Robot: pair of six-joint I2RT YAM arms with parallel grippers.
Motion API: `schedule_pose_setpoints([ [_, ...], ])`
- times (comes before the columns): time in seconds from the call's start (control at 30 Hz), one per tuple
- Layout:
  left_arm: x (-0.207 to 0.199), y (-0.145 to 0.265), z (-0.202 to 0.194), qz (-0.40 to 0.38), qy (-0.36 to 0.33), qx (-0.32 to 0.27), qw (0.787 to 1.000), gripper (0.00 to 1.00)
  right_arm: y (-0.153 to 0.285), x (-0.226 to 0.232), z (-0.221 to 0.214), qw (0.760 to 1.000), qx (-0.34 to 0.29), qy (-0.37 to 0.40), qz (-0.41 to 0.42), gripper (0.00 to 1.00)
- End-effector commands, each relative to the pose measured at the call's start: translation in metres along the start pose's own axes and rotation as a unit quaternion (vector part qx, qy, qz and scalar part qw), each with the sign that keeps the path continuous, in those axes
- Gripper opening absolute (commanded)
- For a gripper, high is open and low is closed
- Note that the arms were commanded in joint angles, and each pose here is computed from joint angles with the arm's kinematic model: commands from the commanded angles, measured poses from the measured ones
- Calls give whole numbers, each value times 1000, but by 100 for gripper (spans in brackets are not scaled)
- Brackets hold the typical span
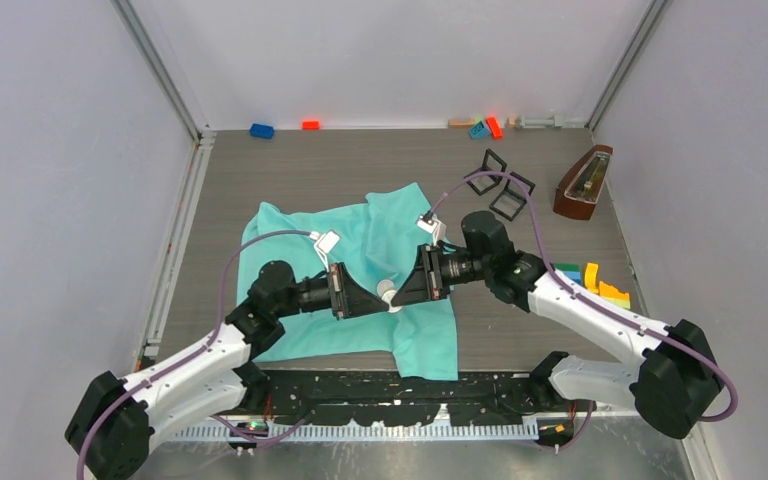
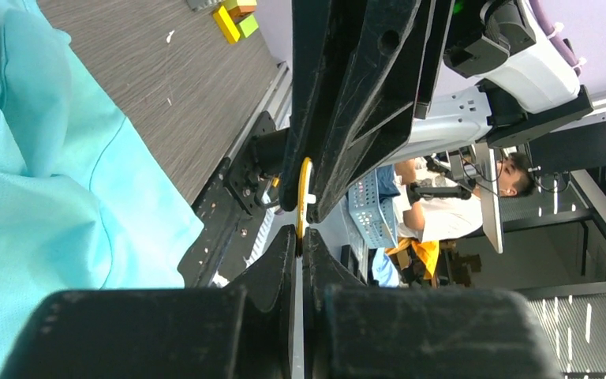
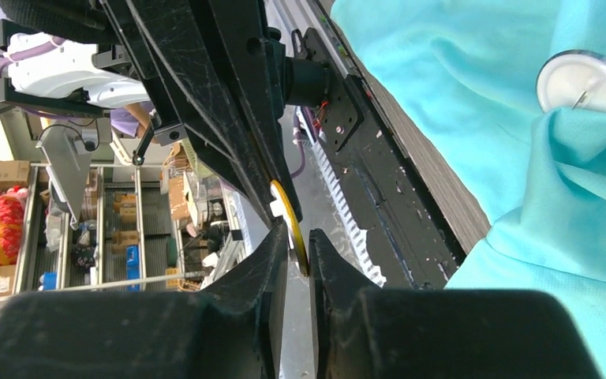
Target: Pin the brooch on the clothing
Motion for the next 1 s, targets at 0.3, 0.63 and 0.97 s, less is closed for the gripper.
schedule_pose_setpoints([
  [0.3, 10, 3, -3, 94, -9, 5, 996, 0, 30, 28, -10, 993, -88, 75, -15, 60],
  [0.63, 35, 26, -23, 237, -34, 25, 971, 0, 40, -16, -15, 956, -240, 42, -164, 54],
  [0.97, 52, 23, -35, 255, -23, 44, 966, 0, -13, -43, -22, 931, -277, 67, -228, 47],
])
Point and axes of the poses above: each gripper's point midway between its finger pads, its own y axis back along the fingers, its own x axis along the line the jaws close on, z = x × y, the point moved 10 cm from there along y, back along the fingers, and after that the axes turned 12 degrees about -y, right-handed, at the moved point
